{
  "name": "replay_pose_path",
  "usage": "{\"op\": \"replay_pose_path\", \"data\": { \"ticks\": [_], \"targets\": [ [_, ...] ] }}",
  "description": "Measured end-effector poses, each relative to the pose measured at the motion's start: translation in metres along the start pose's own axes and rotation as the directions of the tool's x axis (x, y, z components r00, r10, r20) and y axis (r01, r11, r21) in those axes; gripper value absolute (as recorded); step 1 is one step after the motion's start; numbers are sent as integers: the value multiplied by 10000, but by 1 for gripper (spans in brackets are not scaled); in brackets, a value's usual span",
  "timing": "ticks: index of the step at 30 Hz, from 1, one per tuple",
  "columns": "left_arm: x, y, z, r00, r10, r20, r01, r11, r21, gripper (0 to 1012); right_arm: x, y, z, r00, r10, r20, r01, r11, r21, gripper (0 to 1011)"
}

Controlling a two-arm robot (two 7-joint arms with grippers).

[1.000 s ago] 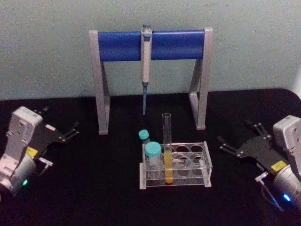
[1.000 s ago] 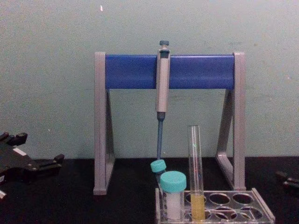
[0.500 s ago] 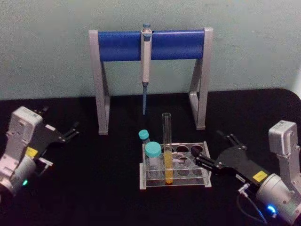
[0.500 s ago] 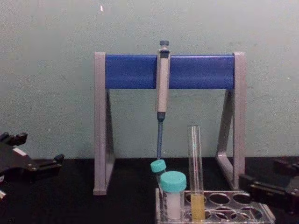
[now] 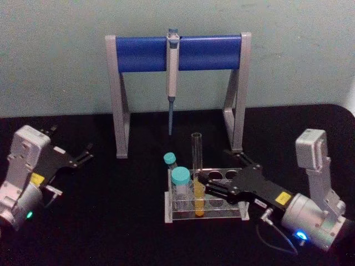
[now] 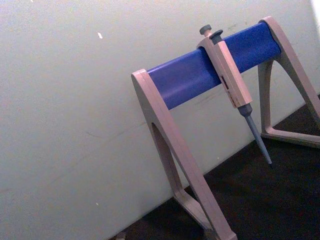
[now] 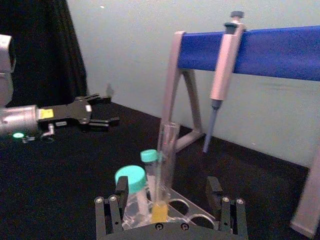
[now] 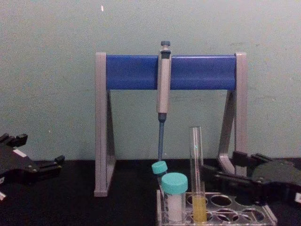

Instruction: Pick up the test tube from the test tube rack, shake it, then place it back into the test tube rack.

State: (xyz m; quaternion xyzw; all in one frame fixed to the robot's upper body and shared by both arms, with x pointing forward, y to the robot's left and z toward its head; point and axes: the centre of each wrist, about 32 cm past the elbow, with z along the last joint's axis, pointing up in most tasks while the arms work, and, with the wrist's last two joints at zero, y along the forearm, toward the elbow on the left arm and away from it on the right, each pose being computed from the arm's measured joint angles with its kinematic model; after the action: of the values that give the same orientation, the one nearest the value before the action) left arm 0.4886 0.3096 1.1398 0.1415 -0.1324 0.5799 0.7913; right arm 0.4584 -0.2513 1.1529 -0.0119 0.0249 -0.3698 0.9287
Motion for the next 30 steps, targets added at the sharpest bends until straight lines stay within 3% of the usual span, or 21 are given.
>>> {"op": "replay_pose_path", "data": {
  "ticks": [18,30],
  "targets": [
    [0,0,0,10000,1,0,-1,10000,0,1001,152,341,99,9977,662,-161,-667,9972,-346,1000],
    [0,0,0,10000,1,0,-1,10000,1,1001,218,474,107,9962,833,-247,-845,9950,-527,1000]
  ]
}}
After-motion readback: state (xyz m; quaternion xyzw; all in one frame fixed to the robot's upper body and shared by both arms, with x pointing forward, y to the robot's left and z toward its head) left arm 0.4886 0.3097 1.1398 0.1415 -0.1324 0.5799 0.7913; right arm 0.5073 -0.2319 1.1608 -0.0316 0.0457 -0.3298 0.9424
